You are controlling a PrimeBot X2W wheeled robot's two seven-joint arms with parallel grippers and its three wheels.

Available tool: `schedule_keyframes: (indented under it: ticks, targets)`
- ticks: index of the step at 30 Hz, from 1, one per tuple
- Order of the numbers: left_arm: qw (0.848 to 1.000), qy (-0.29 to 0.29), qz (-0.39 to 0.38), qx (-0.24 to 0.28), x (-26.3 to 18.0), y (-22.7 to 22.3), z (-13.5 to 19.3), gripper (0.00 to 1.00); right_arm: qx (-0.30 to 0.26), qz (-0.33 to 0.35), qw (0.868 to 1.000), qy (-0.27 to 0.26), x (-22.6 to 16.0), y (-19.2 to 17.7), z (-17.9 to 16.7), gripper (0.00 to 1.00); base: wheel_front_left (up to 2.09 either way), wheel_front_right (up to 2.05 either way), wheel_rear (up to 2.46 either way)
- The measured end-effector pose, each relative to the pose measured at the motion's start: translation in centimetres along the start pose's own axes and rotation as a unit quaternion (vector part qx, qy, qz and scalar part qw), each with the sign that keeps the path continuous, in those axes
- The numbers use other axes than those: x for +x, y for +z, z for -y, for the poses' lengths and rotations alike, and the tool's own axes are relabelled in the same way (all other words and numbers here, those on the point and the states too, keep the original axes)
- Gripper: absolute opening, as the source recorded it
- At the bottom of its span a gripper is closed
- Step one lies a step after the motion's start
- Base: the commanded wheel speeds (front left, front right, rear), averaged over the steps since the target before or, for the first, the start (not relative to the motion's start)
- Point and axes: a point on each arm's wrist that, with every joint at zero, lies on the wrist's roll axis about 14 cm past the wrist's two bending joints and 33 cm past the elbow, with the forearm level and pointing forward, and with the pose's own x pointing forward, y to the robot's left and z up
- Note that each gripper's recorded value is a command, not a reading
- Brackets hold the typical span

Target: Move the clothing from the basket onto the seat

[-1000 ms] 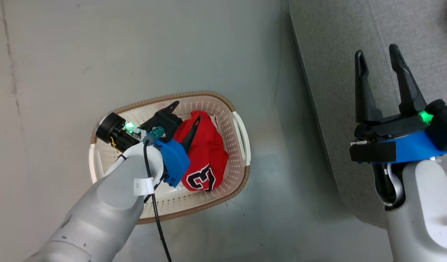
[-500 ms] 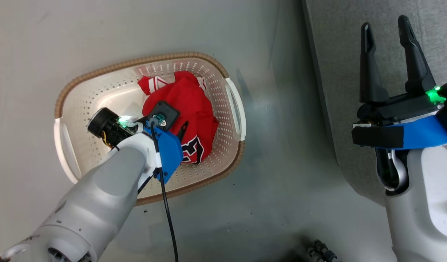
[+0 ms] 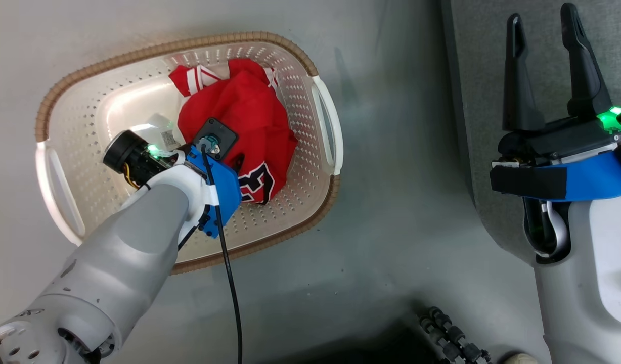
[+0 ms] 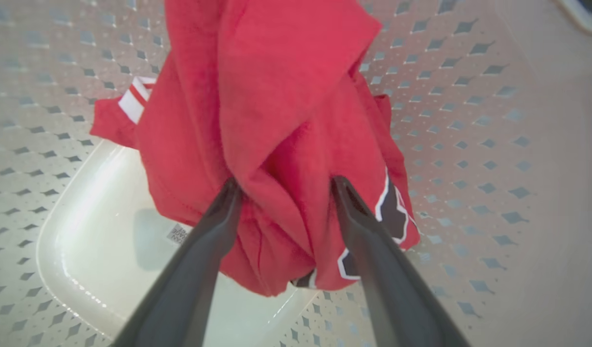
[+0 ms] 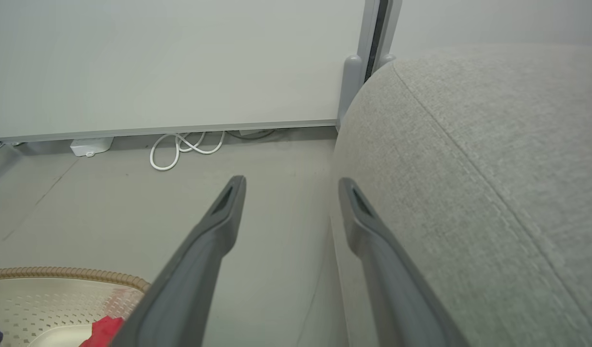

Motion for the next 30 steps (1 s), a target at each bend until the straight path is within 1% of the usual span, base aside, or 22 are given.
schedule_keyframes:
  ticks: [7, 12, 13, 14, 15, 22, 30]
  targets:
    - [1.0, -0.002, -0.029, -0.004, 1.7, -1.8, -0.5, 1.0, -0.004, -0.017, 1.0, -0.003, 0.1, -1.9, 0.3, 1.0, 0.0, 0.0, 0.0]
    - [0.999, -0.004, -0.039, -0.013, 2.5, -2.4, -0.5, 1.0, -0.006, -0.021, 1.0, -0.005, 0.1, -2.5, 0.4, 1.0, 0.0, 0.0, 0.0]
    - [0.999, -0.004, -0.041, -0.014, 2.6, -2.5, -0.5, 0.58, -0.006, -0.022, 1.0, -0.005, 0.1, -2.6, 0.4, 1.0, 0.0, 0.0, 0.0]
    - [0.999, -0.003, -0.043, -0.015, 2.6, -2.6, -0.6, 0.02, -0.006, -0.023, 1.0, -0.005, 0.1, -2.6, 0.4, 1.0, 0.0, 0.0, 0.0]
    - [0.999, -0.003, -0.043, -0.015, 2.6, -2.6, -0.5, 0.0, -0.006, -0.023, 1.0, -0.005, 0.2, -2.7, 0.4, 1.0, 0.0, 0.0, 0.0]
    - [0.999, -0.002, -0.038, -0.007, 2.2, -2.1, -0.3, 0.0, -0.003, -0.02, 1.0, -0.005, 0.3, -2.4, 0.3, 1.0, 0.0, 0.0, 0.0]
    - [1.0, -0.006, 0.007, -0.001, 1.1, 0.3, 0.6, 0.0, -0.002, -0.009, 1.0, 0.002, 0.4, -1.3, 0.0, 1.0, 0.0, 0.0, 0.0]
